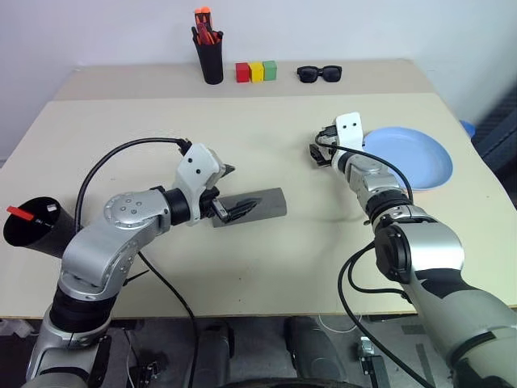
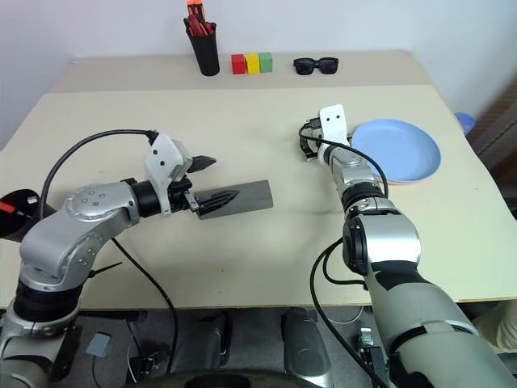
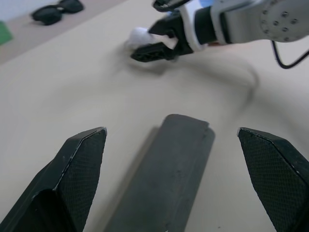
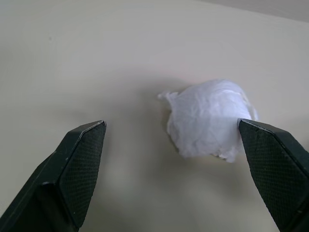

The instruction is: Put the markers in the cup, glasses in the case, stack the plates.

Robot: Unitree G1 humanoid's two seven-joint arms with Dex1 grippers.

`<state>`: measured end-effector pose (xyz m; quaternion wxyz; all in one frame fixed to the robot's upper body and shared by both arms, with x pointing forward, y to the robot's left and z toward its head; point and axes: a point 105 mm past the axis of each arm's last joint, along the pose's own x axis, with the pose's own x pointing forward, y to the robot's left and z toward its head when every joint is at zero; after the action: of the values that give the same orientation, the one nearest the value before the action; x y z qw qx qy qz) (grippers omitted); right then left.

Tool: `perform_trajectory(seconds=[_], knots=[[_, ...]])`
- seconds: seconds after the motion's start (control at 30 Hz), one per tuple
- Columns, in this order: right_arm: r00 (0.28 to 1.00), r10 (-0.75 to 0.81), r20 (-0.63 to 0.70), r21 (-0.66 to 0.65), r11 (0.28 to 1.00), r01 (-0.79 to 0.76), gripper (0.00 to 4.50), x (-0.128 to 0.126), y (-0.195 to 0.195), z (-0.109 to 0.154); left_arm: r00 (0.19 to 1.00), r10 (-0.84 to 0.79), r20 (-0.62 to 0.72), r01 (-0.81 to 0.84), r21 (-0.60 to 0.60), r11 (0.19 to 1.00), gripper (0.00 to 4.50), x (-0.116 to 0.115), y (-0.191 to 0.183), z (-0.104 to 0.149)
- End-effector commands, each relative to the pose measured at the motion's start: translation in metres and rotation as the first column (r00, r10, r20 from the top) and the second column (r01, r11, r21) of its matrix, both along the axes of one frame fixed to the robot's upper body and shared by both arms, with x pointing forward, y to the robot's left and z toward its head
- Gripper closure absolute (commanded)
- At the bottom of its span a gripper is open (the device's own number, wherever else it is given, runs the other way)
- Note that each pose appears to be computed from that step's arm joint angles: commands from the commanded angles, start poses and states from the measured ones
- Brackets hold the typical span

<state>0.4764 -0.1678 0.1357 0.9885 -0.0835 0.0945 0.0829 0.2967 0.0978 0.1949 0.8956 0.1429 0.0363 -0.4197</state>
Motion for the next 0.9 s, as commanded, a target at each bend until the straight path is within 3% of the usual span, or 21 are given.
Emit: perform_trajectory(seconds=[0.03, 0.37, 0.9], knots=[[0.999, 0.006, 0.043, -0.013, 1.000, -0.005, 0.06, 0.005, 0.006, 0.017, 0.999, 0.018, 0.047, -0.018, -0.004, 1.000, 0.00, -0.006, 0.003, 0.011], [0.999, -0.033, 0.043, -0.036, 0.999, 0.034, 0.06, 0.004, -0.001, 0.014, 0.998, 0.040, 0.040, -0.040, -0.002, 0.999, 0.00, -0.011, 0.006, 0.010], [0.989, 0.117, 0.089, 0.115, 0.985, -0.127, 0.06, 0.001, 0.011, 0.027, 0.999, 0.003, 0.038, -0.003, -0.009, 1.000, 0.00, -0.005, -0.001, 0.008]])
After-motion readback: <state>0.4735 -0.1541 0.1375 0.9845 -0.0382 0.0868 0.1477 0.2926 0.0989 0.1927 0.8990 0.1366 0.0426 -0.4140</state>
